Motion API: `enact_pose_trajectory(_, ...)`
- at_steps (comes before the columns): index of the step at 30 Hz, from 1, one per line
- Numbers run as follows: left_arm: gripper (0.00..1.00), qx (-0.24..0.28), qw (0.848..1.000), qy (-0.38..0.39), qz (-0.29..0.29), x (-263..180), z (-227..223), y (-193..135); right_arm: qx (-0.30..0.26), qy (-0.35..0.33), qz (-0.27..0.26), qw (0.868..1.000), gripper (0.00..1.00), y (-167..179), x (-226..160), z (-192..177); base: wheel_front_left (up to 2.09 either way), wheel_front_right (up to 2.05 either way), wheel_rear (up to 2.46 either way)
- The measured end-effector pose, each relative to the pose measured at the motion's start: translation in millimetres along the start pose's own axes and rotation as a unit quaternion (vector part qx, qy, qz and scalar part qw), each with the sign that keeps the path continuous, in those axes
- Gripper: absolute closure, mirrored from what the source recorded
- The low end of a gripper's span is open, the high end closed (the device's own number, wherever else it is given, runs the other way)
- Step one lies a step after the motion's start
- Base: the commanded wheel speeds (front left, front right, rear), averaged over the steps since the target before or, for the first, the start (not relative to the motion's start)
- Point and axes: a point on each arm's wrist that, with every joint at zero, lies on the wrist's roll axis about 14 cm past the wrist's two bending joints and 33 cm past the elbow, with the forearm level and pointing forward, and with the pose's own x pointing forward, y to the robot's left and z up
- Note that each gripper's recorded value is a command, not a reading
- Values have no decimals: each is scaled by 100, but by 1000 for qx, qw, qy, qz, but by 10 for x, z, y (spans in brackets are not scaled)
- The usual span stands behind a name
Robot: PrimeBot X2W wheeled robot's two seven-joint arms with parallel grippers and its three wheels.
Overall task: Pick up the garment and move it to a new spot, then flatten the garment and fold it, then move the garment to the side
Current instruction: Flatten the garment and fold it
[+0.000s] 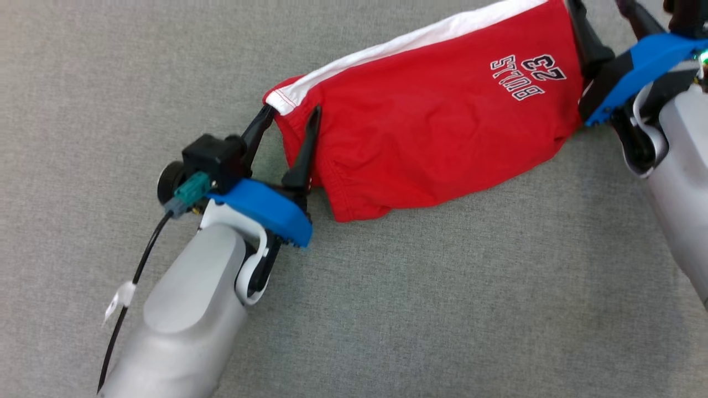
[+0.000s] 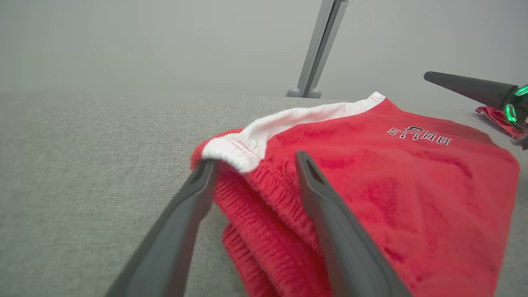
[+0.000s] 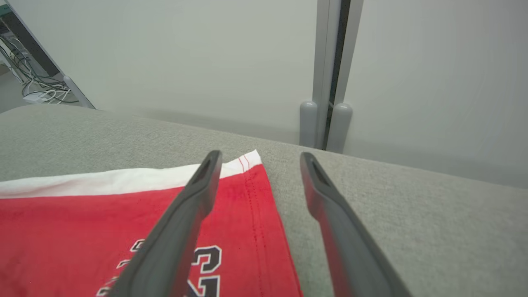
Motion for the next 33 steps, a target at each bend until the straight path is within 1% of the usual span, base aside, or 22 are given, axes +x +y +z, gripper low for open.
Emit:
enact_pose_trajectory(6,0,21,999,-21,34,-370,77,102,-17,21,-12,1000,0,-142,-252,-56,0,0,0)
enact_pose_trajectory(10,0,25,995,-53,76,-649,234,261,-20,42,-15,999,0,-165,-349,-141,0,0,0)
enact_pose_trajectory(12,0,28,991,-82,105,-792,381,360,-21,59,-16,998,0,-170,-375,-220,0,0,0)
enact_pose_trajectory(15,0,68,981,-109,147,-1010,550,527,-23,73,-18,997,0,-195,-387,-301,0,0,0)
enact_pose_trajectory(17,0,58,973,-132,181,-1151,645,629,-26,80,-18,996,0,-207,-389,-347,0,0,0)
enact_pose_trajectory(18,0,66,969,-136,194,-1227,661,650,-24,83,-19,996,0,-207,-388,-370,0,0,0)
enact_pose_trajectory(21,0,60,962,-138,229,-1440,614,713,-25,92,-18,995,0,-191,-393,-423,0,0,0)
enact_pose_trajectory(24,0,61,959,-128,246,-1573,531,749,-24,105,-23,994,0,-207,-417,-486,0,0,0)
enact_pose_trajectory(30,0,67,957,-119,255,-1677,463,753,-30,137,-22,990,0,-188,-490,-633,0,0,0)
enact_pose_trajectory(31,0,67,957,-119,256,-1683,463,756,-26,148,-23,988,37,-179,-513,-680,0,0,0)
enact_pose_trajectory(32,0,68,957,-117,255,-1684,455,754,-23,153,-21,988,71,-154,-516,-690,0,0,0)
enact_pose_trajectory(33,0,67,958,-115,254,-1681,439,751,-21,154,-20,988,100,-137,-517,-691,0,0,0)
